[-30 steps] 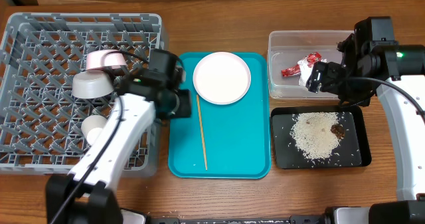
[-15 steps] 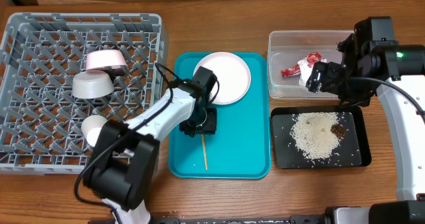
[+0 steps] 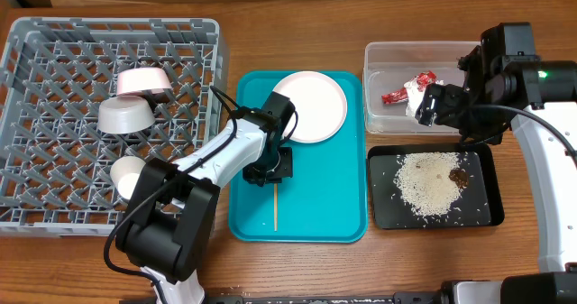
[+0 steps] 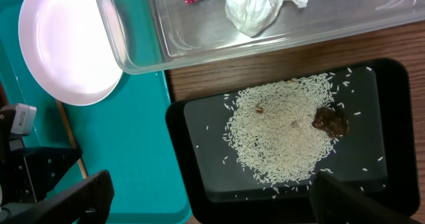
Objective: Sort waste into correct bins and load items into the dishwasher
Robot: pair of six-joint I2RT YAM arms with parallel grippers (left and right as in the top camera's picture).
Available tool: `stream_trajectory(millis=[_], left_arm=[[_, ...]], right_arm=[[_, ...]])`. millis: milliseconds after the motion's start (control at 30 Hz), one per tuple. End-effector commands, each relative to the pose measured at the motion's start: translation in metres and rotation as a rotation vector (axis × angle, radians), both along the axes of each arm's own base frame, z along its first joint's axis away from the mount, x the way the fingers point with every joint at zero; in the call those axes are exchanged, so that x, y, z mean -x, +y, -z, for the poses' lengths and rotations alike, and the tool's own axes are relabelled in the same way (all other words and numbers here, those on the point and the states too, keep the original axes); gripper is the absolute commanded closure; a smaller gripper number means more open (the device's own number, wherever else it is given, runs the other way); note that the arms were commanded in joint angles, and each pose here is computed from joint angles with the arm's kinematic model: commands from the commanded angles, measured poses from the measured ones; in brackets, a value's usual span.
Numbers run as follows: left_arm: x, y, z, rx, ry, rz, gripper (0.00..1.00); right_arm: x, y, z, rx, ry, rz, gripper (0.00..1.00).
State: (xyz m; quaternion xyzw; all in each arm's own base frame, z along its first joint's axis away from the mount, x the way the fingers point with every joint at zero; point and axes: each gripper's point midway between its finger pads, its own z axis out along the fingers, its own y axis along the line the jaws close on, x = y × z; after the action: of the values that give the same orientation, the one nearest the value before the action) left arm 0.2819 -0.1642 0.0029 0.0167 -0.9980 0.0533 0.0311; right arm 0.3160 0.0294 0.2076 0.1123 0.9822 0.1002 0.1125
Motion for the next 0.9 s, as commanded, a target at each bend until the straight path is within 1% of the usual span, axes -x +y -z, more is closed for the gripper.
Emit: stream_trajectory(millis=[0, 67, 133, 300, 367, 433, 533, 733, 767, 833, 867], left_arm=[[-0.006, 0.012, 0.000, -0.039, 0.009, -0.034, 0.96], [-0.017, 0.021, -0.017, -0.054, -0.019, -0.059, 0.96], [-0.035, 0.033, -0.045, -0.079, -0.088, -0.080, 0.96], [-0.071, 0.060, -0.119, -0.091, -0.278, -0.047, 0.96], [-0.081, 0.077, -0.147, -0.116, -0.347, -0.030, 0.96], [-0.089, 0.098, -0.163, -0.155, -0.392, -0.037, 0.96], [-0.095, 0.127, -0.170, -0.206, -0.413, -0.052, 0.96], [-0.106, 0.164, -0.153, -0.236, -0.383, -0.080, 0.96], [-0.109, 0.166, -0.150, -0.238, -0.378, -0.076, 0.93], [-0.112, 0.168, -0.145, -0.239, -0.373, -0.079, 0.75], [-0.114, 0.167, -0.143, -0.233, -0.376, -0.078, 0.72]], right_arm=[[0.000, -0.002, -0.004, 0.007, -0.010, -0.002, 0.04], [0.001, -0.002, -0.003, 0.007, -0.007, -0.002, 0.04], [0.001, -0.002, -0.003, 0.007, -0.006, -0.002, 0.04], [0.001, -0.002, -0.003, 0.007, -0.007, -0.002, 0.04], [0.001, -0.002, -0.003, 0.007, -0.009, -0.002, 0.04], [0.001, -0.002, -0.003, 0.007, -0.009, -0.002, 0.04], [0.001, -0.002, -0.003, 0.007, -0.009, -0.002, 0.04], [0.000, -0.002, -0.003, 0.007, -0.010, -0.001, 0.04], [0.000, -0.002, -0.003, 0.007, -0.009, -0.001, 0.04], [0.000, -0.002, -0.003, 0.007, -0.010, -0.002, 0.04], [0.001, -0.002, -0.003, 0.007, -0.009, -0.002, 0.04]])
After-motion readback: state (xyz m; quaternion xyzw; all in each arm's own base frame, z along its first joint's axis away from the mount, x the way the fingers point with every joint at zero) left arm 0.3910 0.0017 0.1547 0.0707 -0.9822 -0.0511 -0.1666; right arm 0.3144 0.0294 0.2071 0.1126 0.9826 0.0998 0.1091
